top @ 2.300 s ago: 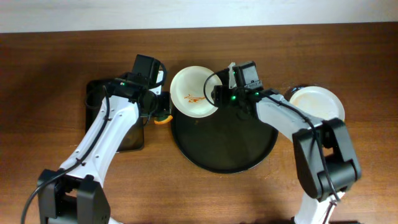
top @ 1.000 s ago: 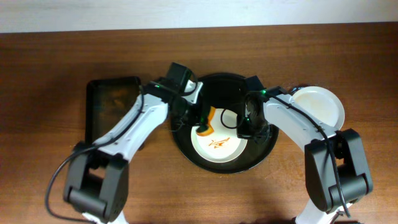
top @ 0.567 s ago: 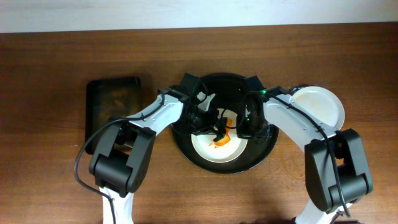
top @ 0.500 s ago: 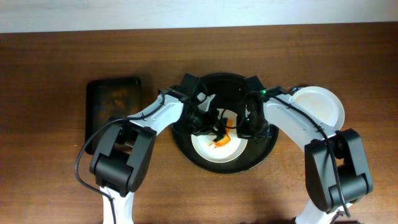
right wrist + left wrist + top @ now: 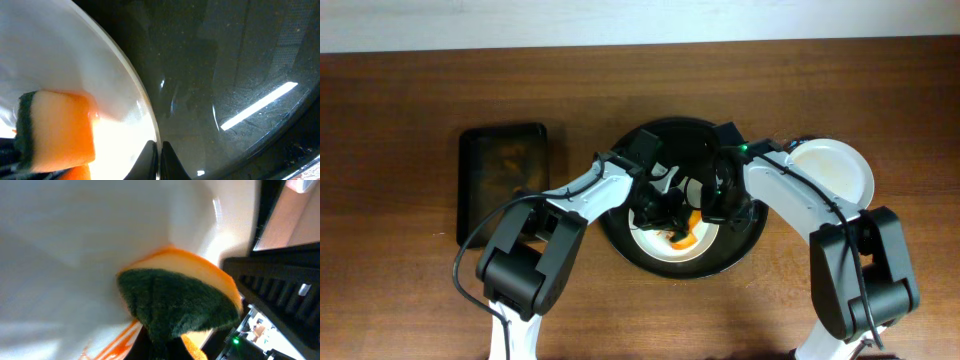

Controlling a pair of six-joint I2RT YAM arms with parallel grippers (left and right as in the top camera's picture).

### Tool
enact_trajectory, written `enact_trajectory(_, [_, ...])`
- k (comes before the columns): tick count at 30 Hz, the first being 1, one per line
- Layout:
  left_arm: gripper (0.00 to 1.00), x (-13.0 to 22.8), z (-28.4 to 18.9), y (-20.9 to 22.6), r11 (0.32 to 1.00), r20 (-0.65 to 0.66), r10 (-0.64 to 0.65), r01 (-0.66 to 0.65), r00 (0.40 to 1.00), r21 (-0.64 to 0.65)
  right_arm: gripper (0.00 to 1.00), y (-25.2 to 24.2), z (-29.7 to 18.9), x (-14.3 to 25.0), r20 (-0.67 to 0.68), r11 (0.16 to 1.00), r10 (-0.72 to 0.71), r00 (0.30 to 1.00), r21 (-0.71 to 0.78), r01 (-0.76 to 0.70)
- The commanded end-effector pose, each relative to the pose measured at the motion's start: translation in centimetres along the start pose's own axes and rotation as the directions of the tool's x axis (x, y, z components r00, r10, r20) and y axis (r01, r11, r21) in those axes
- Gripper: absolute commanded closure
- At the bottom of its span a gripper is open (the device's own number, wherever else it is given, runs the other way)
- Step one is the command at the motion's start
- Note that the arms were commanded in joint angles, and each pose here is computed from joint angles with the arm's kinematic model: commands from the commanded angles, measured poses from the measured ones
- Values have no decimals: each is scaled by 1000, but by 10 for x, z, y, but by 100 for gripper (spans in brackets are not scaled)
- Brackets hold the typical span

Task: Clean dirty plates on tray and stack at the side
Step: 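Scrub the last white plate with the sponge in the left gripper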

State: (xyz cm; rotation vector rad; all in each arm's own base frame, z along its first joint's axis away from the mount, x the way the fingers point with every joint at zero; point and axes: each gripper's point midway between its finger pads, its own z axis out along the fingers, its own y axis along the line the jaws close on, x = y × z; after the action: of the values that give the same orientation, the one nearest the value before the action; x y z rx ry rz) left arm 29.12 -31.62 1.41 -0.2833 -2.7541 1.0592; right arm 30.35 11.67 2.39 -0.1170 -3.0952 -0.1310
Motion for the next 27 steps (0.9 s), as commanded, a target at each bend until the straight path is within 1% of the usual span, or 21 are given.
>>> enact_trajectory(1, [100, 8, -1, 54, 964, 28, -72, 77, 997, -254, 96, -4, -5, -1, 17, 1000, 9, 1000, 14, -10])
enact_trajectory(3, [100, 6, -13, 72, 948, 44, -113, 121, 993, -294, 96, -4, -5, -1, 17, 1000, 9, 1000, 14, -10])
enact_trajectory(6, [100, 1, -24, 84, 946, 59, -121, 133, 991, -297, 96, -4, -5, -1, 17, 1000, 9, 1000, 14, -10])
enact_trajectory(8, [100, 0, -33, 97, 931, 73, -138, 155, 988, -330, 96, -4, -5, -1, 17, 1000, 9, 1000, 14, -10])
enact_trajectory(9, [100, 0, -35, 101, 926, 76, -142, 160, 987, -343, 96, -4, -5, -1, 17, 1000, 9, 1000, 14, -10])
enact_trajectory(10, [100, -2, -37, 99, 929, 73, -115, 133, 991, -345, 96, -4, -5, -1, 17, 1000, 9, 1000, 14, -10])
enact_trajectory(12, [100, -16, -56, 84, 929, 125, -47, 90, 991, -358, 96, -4, -5, -1, 17, 1000, 9, 1000, 14, -10])
enact_trajectory(13, [100, -23, -73, 69, 933, 170, 14, 48, 985, -358, 96, -4, -5, -1, 17, 1000, 9, 1000, 14, -10])
enact_trajectory(15, [100, -22, -85, 42, 941, 198, 78, -7, 977, -339, 96, -4, -5, -1, 17, 1000, 9, 1000, 14, -10])
enact_trajectory(17, [100, -16, -78, 27, 943, 178, 113, -48, 977, -330, 96, -4, -5, -1, 17, 1000, 9, 1000, 14, -9])
enact_trajectory(20, [100, 1, -54, 3, 936, 117, 175, -129, 978, -326, 96, -4, -5, -1, 17, 1000, 9, 1000, 15, -9])
enact_trajectory(22, [100, 6, -45, -7, 939, 111, 169, -126, 979, -320, 96, -4, -5, -1, 17, 1000, 9, 1000, 15, -9])
enact_trajectory(25, [100, 7, -43, -8, 948, 128, 120, -75, 985, -311, 96, -5, -5, -1, 16, 1000, 9, 1000, 15, -9])
enact_trajectory(27, [100, 8, -36, -11, 961, 128, 110, -72, 986, -267, 96, -5, -5, 0, 14, 1000, 9, 1000, 16, -9])
